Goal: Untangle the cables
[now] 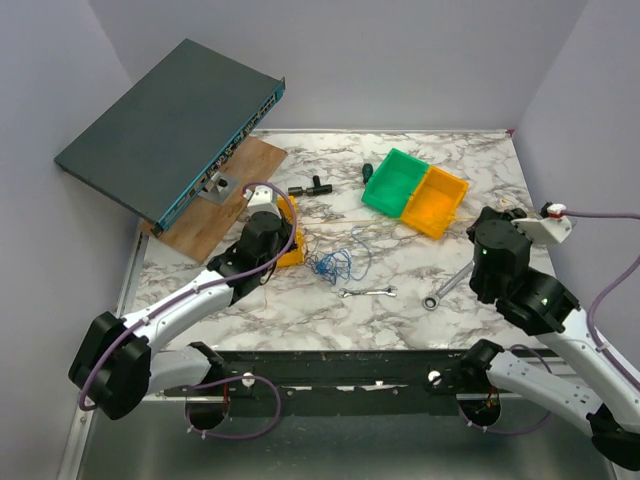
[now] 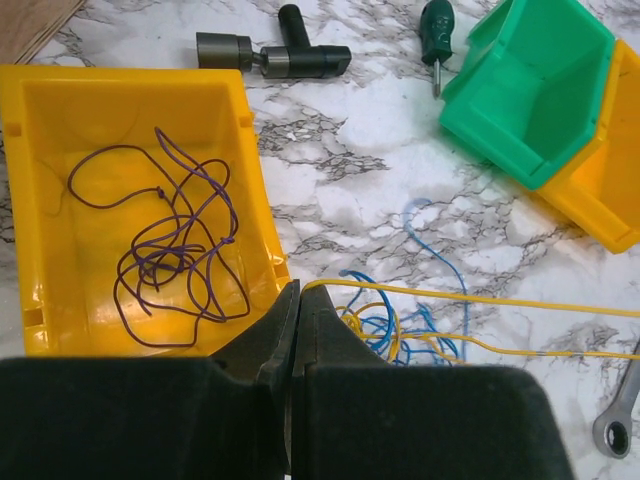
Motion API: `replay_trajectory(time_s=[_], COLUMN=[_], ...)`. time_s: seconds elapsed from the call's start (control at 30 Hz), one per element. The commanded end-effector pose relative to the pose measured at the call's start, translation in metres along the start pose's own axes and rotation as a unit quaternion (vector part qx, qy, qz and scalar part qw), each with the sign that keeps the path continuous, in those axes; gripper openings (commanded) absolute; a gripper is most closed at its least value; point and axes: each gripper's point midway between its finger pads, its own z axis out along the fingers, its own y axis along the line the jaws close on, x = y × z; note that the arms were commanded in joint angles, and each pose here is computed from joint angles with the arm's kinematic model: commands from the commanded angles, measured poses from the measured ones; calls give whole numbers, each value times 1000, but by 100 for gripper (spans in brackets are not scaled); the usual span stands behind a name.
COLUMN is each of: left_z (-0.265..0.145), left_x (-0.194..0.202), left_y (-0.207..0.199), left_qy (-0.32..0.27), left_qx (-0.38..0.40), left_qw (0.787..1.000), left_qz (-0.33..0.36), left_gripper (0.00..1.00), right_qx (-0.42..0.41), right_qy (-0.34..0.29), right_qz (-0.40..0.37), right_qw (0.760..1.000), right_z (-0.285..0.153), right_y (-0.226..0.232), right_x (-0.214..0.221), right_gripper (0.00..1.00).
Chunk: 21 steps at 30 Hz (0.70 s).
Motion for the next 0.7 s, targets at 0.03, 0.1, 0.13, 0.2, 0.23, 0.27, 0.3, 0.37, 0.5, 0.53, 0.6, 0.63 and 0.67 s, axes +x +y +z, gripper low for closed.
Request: replay_trajectory(time_s=[0.03, 0.1, 0.13, 0.2, 0.23, 0.27, 0.3, 0.37, 0.5, 0.53, 0.6, 0.63, 0.67], left_z=[-1, -2, -2, -1, -1, 0, 0, 2, 3, 2, 2, 1, 0], left_x=[8, 8, 9, 10, 10, 11, 11, 11, 12, 12, 8, 7, 7], left_y=[50, 57, 59, 61, 60, 60, 59, 57, 54, 52, 41, 36, 31], left_qy=[7, 6, 8, 12, 13, 15, 16, 20, 22, 21, 13, 7, 0], left_qx=[-113, -131, -137, -143, -143, -143, -142, -139, -126, -121, -86, -69, -50], left_qw=[993, 991, 990, 990, 990, 990, 990, 990, 992, 992, 996, 998, 999], left_qz=[18, 12, 10, 8, 8, 8, 8, 10, 15, 17, 16, 14, 14], left_gripper=[0, 0, 0, 0, 0, 0, 0, 0, 0, 0, 0, 0, 0], right_qx=[91, 109, 113, 102, 90, 80, 66, 48, 7, -4, -28, -41, -59], right_qy=[-103, -123, -131, -130, -126, -121, -116, -104, -48, -29, 10, 30, 57], right_qz=[-43, -36, -25, -7, 1, -9, -24, -54, -130, -150, -182, -194, -209], right_qw=[990, 986, 985, 986, 988, 989, 991, 992, 990, 988, 983, 980, 975], right_z=[-10, -15, -19, -25, -27, -27, -25, -21, -8, -4, 1, 3, 4], right_y=[-38, -45, -49, -49, -45, -40, -33, -19, 11, 19, 33, 41, 50], right_x=[-74, -92, -104, -121, -125, -128, -127, -119, -76, -61, -31, -16, 2], right_gripper=[1, 1, 1, 1, 1, 1, 1, 1, 1, 1, 1, 1, 1])
